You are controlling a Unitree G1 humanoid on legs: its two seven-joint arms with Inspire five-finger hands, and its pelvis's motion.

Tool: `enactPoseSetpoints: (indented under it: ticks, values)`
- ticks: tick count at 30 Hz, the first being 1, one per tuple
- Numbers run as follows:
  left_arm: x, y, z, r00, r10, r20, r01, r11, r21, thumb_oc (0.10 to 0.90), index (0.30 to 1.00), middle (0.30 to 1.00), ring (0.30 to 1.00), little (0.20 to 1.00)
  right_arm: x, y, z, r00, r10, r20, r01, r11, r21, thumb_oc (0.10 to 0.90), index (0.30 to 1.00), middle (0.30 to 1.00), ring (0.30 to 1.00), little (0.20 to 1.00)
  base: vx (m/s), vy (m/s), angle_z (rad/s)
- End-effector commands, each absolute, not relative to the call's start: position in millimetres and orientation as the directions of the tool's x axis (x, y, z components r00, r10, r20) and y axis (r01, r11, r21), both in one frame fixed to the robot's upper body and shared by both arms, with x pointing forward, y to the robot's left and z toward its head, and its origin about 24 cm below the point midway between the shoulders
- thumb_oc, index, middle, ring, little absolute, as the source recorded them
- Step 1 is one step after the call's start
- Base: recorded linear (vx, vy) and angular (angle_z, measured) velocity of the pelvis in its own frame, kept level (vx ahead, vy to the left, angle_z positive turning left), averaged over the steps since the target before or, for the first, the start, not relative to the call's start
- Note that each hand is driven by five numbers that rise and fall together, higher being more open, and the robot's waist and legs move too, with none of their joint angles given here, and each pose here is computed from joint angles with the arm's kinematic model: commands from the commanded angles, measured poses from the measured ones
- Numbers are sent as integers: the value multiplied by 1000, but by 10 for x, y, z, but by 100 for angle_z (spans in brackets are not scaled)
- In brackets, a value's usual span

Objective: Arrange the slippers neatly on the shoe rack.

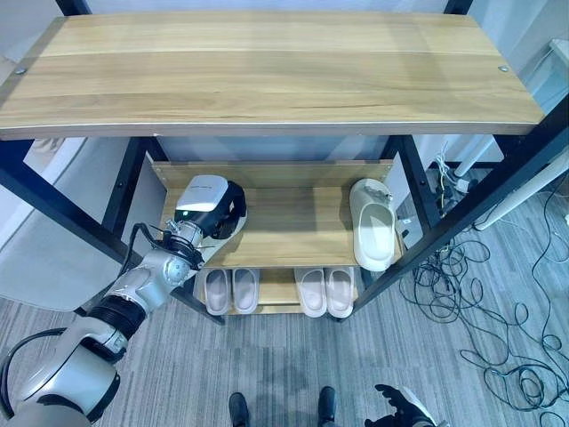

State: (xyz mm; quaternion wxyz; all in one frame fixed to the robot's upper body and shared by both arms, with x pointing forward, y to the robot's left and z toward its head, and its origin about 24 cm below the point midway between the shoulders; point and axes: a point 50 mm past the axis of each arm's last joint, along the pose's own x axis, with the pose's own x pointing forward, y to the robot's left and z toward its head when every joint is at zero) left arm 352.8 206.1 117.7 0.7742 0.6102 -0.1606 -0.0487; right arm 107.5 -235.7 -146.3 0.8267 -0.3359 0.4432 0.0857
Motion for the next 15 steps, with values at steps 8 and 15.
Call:
enactPoseSetpoints:
  ticks: [8, 15]
  values:
    - [3586, 1923, 1773, 847, -267, 460, -309, 456, 835, 800, 900, 900, 900, 900, 1015, -2405, -1455, 592, -163, -789, -436, 758, -485, 800, 900, 900, 900, 900, -7, -9, -5]
    - [3412, 1905, 1982, 778, -323, 538, -338, 506, 793, 800, 900, 900, 900, 900, 993, -2440, -1462, 580, -185, -793, -424, 764, -487, 800, 900, 900, 900, 900, 0, 0, 0]
